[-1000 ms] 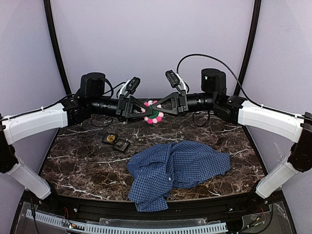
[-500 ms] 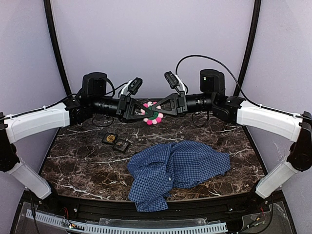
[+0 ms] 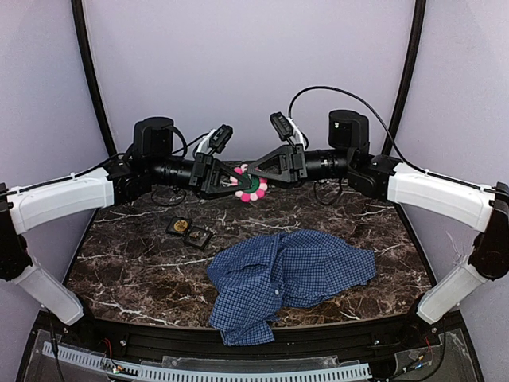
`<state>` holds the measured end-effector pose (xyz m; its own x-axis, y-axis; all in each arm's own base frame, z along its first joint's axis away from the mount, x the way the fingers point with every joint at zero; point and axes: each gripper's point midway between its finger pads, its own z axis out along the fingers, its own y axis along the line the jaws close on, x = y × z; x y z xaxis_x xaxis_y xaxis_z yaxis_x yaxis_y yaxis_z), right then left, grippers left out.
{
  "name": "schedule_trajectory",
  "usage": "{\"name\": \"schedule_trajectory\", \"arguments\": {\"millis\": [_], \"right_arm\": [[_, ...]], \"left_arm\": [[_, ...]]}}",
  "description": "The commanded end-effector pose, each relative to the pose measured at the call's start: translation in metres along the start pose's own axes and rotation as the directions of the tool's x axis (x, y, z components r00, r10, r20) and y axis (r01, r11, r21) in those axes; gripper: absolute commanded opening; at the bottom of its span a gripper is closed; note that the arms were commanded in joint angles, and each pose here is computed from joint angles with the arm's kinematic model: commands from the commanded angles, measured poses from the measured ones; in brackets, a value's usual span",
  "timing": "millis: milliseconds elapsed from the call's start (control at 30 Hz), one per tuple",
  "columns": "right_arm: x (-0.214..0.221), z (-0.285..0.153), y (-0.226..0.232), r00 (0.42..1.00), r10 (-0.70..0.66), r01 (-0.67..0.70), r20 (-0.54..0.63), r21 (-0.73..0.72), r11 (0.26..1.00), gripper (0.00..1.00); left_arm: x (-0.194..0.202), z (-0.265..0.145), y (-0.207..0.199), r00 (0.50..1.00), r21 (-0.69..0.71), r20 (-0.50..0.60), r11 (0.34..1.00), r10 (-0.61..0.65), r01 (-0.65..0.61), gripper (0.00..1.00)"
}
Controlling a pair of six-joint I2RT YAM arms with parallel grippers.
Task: Remove the brooch from the garment
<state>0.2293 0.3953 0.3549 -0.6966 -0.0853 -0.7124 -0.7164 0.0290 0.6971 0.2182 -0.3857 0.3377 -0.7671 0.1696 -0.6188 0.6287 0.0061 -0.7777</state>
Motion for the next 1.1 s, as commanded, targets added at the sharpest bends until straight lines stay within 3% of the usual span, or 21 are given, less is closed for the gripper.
{"name": "schedule_trajectory", "arguments": {"millis": [0,200,533,867,1067], "right_arm": [[-0.028,-0.021,0.018,0.993,-0.063,0.063,0.101,0.000,0.998,0.59],[-0.019,-0.034,0.017,0.992,-0.083,0.080,0.100,0.029,0.996,0.74],[0.005,-0.015,0.021,0.992,-0.124,0.124,0.007,0.057,0.991,0.77],[0.013,0.011,0.015,0.989,-0.135,0.139,-0.054,0.076,0.987,0.65],[0.011,0.016,0.011,0.991,-0.125,0.129,-0.051,0.078,0.989,0.50]], "left_arm": [[-0.004,-0.002,-0.008,1.000,0.032,0.025,0.999,0.017,-0.018,0.01],[-0.007,-0.006,-0.008,0.999,0.046,0.037,0.999,0.002,-0.004,0.01],[-0.010,-0.007,-0.006,0.999,0.050,0.034,0.998,-0.043,0.041,0.01],[-0.008,-0.008,-0.003,0.998,0.020,0.026,0.999,-0.048,0.048,0.01],[-0.007,-0.008,-0.002,0.999,0.014,0.017,0.999,-0.043,0.042,0.01]]}}
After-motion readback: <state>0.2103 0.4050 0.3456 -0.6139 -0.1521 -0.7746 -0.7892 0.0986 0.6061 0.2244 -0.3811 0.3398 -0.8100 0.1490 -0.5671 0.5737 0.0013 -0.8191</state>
